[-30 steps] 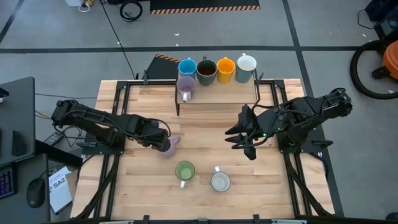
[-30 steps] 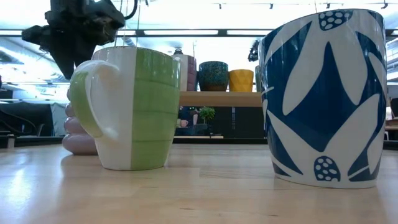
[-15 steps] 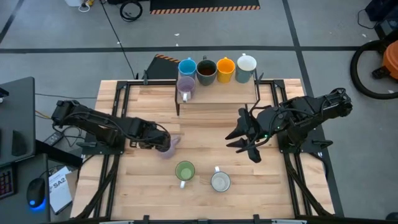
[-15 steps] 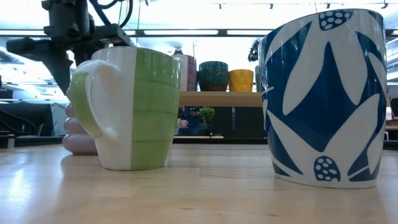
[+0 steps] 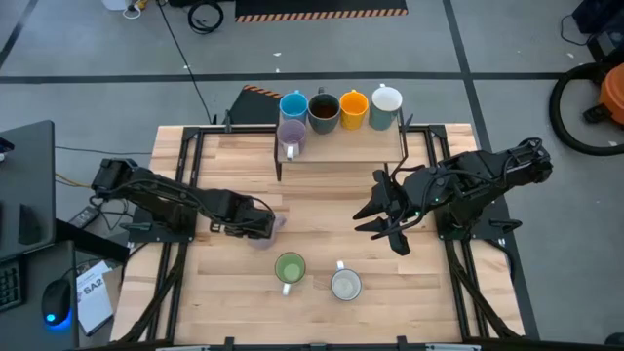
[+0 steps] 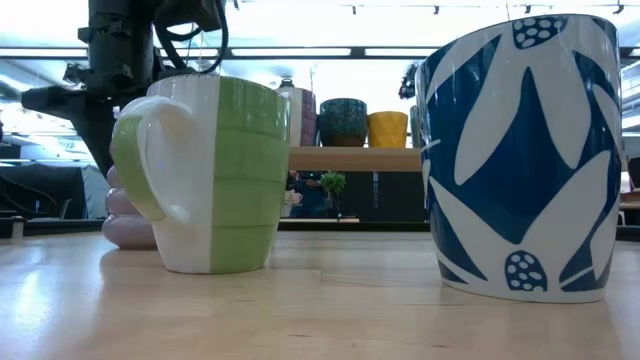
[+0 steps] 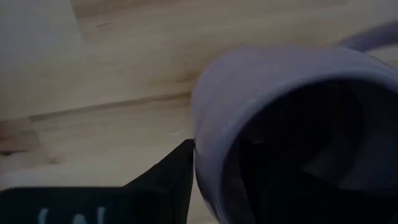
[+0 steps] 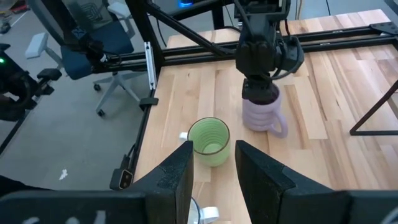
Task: Place coffee mugs
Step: Put the violet mug on the shelf
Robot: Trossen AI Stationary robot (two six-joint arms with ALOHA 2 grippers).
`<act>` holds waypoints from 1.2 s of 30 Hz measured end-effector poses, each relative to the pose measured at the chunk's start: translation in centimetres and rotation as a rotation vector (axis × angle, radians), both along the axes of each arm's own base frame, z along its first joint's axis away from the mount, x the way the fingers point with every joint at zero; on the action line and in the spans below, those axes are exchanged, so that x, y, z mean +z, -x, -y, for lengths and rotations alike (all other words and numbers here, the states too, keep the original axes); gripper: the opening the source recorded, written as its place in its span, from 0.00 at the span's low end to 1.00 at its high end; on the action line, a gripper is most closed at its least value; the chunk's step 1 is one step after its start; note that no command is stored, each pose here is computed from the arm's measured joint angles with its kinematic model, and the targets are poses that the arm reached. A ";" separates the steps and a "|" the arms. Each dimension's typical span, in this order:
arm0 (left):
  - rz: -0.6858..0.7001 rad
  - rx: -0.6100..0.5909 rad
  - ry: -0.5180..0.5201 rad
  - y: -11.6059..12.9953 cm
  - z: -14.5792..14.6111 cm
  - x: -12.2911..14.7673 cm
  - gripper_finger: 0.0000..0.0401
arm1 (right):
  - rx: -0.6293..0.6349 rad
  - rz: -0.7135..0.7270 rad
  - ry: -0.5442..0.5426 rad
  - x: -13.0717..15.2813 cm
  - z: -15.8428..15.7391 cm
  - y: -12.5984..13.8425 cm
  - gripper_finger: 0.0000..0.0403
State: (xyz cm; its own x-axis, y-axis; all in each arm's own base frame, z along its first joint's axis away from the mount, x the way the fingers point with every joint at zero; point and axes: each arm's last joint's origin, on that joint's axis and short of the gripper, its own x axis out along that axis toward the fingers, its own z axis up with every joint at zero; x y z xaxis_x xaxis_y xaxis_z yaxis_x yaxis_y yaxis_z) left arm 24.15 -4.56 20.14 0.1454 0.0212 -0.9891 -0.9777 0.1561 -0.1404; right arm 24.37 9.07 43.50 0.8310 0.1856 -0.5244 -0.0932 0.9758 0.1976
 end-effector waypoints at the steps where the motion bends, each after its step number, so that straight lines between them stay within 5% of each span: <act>1: -0.002 -0.015 -0.003 0.0 0.0 -0.1 0.32 | 0.000 0.000 0.000 0.0 0.0 0.0 0.31; 17: -0.024 -0.298 -0.056 -0.2 -1.2 -0.2 0.11 | -0.040 0.036 -0.074 0.4 -0.1 -0.2 0.31; 36: -0.040 -1.213 -0.255 -1.0 -2.6 1.0 0.11 | -0.198 0.062 -0.089 0.5 0.3 -0.3 0.31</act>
